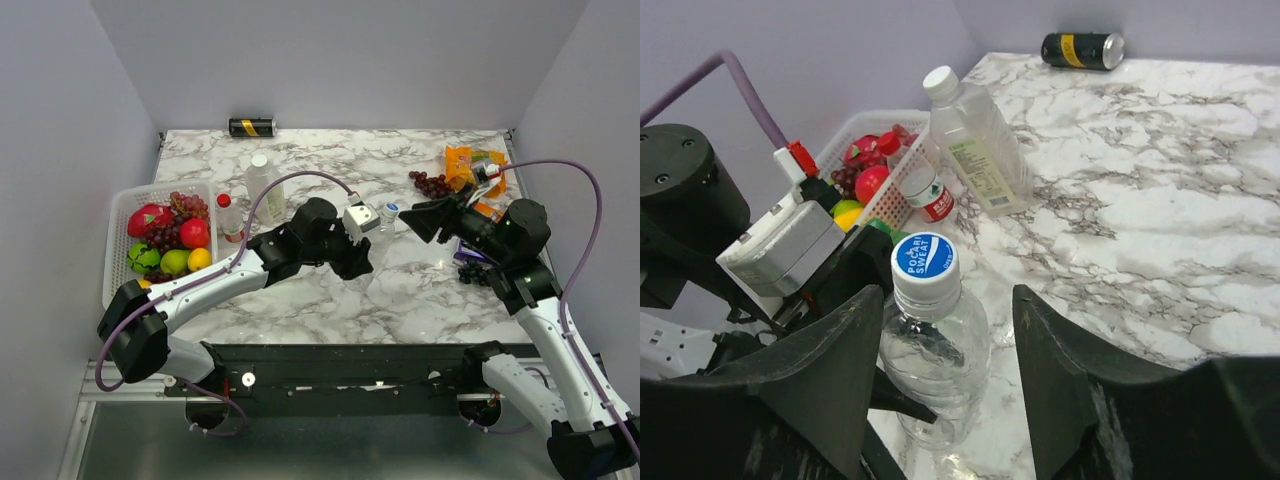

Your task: Unscrew the bottle caps

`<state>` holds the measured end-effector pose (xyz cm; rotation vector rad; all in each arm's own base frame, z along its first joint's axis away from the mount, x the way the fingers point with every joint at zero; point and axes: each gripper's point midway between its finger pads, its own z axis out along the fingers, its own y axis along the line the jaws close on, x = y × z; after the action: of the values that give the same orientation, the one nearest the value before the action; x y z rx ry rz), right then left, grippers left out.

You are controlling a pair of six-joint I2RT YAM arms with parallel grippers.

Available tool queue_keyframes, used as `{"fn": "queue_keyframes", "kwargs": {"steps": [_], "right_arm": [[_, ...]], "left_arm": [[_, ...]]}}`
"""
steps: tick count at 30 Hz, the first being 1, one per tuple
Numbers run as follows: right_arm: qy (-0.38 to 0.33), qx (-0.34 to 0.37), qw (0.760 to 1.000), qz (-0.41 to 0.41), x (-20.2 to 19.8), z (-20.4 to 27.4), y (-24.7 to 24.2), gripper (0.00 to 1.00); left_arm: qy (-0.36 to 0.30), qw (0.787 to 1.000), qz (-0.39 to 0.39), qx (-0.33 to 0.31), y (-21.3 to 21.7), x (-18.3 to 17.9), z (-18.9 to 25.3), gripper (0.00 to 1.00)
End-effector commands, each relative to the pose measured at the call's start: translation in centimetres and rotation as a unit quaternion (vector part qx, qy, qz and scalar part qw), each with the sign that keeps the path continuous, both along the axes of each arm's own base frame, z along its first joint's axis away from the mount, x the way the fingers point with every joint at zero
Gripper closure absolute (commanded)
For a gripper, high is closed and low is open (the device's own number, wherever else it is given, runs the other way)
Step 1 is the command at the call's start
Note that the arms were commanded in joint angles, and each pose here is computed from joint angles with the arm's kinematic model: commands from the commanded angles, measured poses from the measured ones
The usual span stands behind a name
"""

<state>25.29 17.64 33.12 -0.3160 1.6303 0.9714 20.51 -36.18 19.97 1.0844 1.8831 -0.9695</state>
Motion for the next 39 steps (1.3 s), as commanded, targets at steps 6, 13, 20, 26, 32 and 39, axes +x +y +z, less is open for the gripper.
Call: {"fn": "queue_keyframes", "kwargs": {"steps": [6,13,20,26,32,39], "right_arm": [[0.021,0.004,0.999,0.032,0.0,-1.1,1.7,0.40],[0.029,0.001,0.998,0.055,-0.3,-1.3,3.0,0.42],[0.014,0.003,0.997,0.069,-0.4,-0.6,4.0,0.42],[0.014,0.001,0.997,0.073,-0.1,-0.6,4.6,0.42],[0.007,-0.001,0.997,0.076,0.3,0.0,5.1,0.42],[0.008,-0.003,0.997,0.081,0.4,-0.1,5.6,0.45]], "left_arm": [[-0.012,1.000,0.028,0.005,0.2,1.2,0.5,0.89],[-0.009,1.000,0.025,0.010,0.0,1.2,0.2,0.89],[-0.005,1.000,0.024,0.016,0.0,1.3,-0.1,0.88],[-0.006,1.000,0.018,0.015,-0.1,1.1,0.0,0.88],[0.002,1.000,0.011,0.018,-0.3,0.9,-0.4,0.88],[0.003,1.000,0.006,0.014,-0.3,0.7,-0.1,0.89]]}}
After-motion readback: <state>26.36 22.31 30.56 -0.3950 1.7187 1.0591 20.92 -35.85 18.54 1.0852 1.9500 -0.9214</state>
